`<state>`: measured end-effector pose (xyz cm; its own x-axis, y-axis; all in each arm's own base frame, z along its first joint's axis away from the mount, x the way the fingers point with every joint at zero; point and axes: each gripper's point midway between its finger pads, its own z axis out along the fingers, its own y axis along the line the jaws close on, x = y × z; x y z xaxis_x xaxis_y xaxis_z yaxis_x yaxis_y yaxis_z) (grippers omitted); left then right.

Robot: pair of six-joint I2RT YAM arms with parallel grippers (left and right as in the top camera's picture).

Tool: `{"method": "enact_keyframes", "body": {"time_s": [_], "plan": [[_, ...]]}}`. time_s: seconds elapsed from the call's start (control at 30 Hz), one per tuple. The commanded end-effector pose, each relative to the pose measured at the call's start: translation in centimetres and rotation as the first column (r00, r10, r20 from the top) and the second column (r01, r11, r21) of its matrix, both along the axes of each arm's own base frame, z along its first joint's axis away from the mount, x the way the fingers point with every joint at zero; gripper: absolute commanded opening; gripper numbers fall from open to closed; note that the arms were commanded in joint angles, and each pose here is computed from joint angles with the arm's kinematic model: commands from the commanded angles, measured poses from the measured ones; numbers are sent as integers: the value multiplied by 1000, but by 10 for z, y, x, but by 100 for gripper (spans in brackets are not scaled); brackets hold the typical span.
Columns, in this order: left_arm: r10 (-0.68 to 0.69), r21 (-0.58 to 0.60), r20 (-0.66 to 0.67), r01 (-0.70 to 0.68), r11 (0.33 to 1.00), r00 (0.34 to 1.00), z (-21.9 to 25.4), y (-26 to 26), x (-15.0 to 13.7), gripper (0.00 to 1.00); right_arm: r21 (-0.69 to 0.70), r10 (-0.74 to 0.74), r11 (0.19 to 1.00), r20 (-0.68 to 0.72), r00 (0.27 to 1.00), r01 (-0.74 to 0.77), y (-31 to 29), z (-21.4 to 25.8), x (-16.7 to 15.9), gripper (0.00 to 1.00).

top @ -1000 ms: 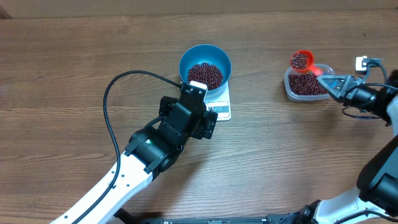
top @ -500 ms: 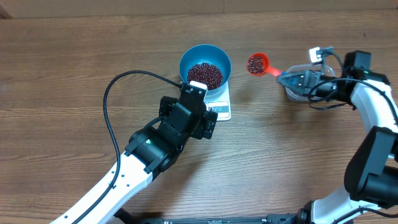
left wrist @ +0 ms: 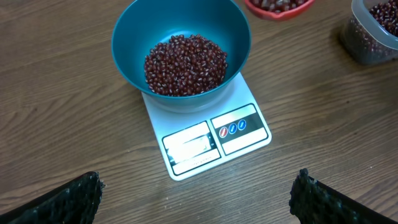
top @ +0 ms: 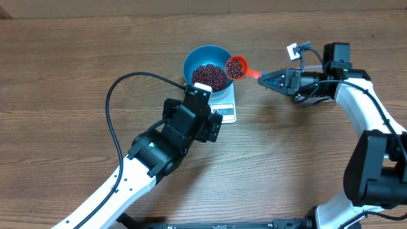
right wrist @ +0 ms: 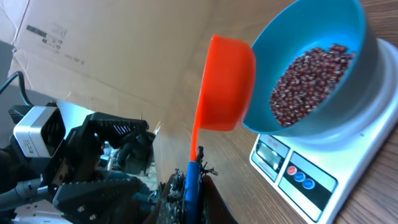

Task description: Scoop item into bowl and weigh 150g on scale

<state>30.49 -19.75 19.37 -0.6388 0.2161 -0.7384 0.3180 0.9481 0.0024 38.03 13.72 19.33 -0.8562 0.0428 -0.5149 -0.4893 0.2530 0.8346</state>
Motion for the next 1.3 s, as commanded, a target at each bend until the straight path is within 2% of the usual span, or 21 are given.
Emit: {"method": "enact_keyframes", "body": {"time_s": [0.0, 0.17, 0.3, 0.7, 1.0, 1.27], "plan": [[19, 7, -7, -19, 1000, 1000, -5, 2, 1, 99, 31, 22, 999, -22, 1000, -21, 9, 5, 1, 4], [19, 7, -7, -19, 1000, 1000, -5, 2, 1, 100, 25, 43, 999, 5, 999, -43, 19, 6, 2, 4], [19, 7, -7, -19, 1000, 1000, -5, 2, 1, 99, -49, 9, 999, -30, 999, -11, 27, -6, 9, 4], [19, 7, -7, -19, 1000, 1000, -5, 2, 1, 100, -216, -45, 976, -5, 999, 42, 49, -29, 22, 4], [19, 7, -7, -19, 1000, 1000, -5, 2, 1, 100, -227, -55, 971, 86, 995, 73, 51, -24, 34, 4], [19, 7, -7, -19, 1000, 1000, -5, 2, 1, 100, -313, -103, 938, 153, 983, 147, 41, -34, 49, 4]]}}
